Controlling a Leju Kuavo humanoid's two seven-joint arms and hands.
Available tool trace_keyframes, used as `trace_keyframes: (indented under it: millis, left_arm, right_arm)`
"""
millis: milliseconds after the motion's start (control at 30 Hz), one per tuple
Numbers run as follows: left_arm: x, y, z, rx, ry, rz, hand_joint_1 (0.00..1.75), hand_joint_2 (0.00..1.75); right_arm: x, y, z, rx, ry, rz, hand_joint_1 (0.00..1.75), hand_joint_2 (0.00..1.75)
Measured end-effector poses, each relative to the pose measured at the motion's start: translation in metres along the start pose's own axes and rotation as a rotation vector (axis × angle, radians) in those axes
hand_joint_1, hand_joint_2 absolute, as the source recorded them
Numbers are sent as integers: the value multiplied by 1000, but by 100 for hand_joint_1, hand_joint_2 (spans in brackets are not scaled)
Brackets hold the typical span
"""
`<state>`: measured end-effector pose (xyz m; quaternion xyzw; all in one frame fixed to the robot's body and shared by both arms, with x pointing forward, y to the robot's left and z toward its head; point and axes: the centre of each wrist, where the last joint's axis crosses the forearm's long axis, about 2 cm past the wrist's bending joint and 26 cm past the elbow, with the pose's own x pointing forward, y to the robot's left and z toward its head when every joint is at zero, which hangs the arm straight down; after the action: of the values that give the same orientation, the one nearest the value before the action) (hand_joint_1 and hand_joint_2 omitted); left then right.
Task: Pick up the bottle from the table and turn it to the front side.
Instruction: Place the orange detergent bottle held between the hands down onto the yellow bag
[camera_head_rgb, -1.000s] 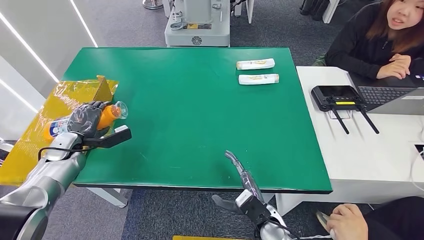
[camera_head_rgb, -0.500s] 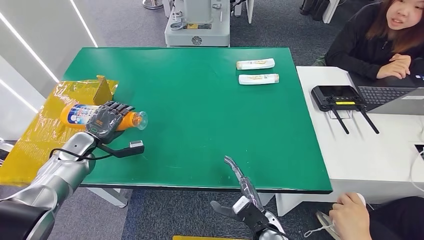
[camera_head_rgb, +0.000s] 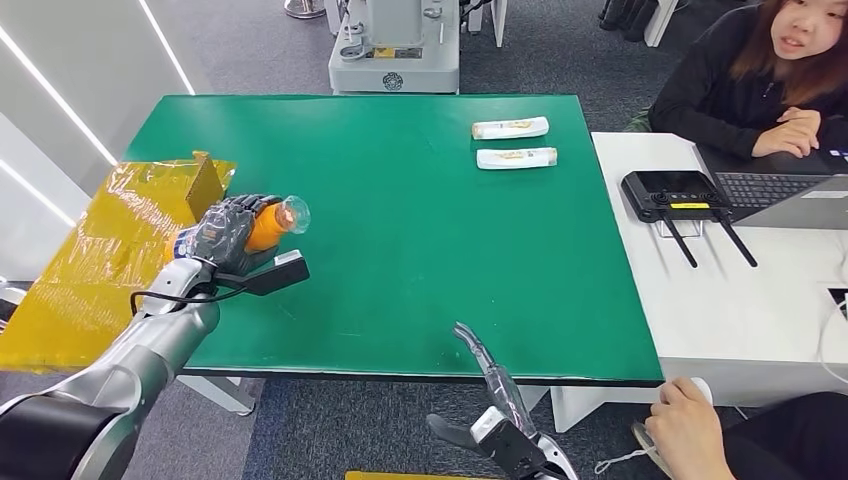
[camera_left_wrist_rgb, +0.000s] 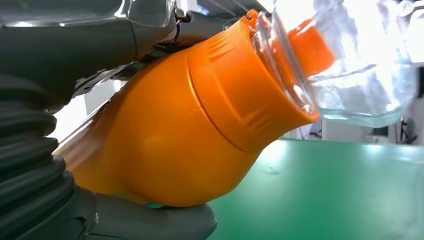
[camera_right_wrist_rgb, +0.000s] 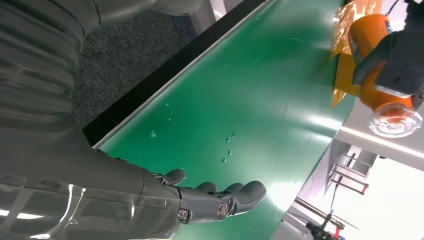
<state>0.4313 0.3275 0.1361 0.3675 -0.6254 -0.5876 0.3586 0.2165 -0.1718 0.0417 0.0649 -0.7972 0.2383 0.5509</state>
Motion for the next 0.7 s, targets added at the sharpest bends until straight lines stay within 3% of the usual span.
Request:
trace_keyframes:
  millis: [300,567,700]
  left_arm:
    - [-5,2,2,12,6,-57,175,175]
    - [-13,5,8,26,-72,-284,175,175]
    - [-14,4,10,23,-65,-256,175,175]
  right_arm:
    - [-1,-2,3,12,9,-6,0,175]
    - [0,-3,8,12,14,-12,0,175]
    - [2,-3,8,9,17,-11,0,175]
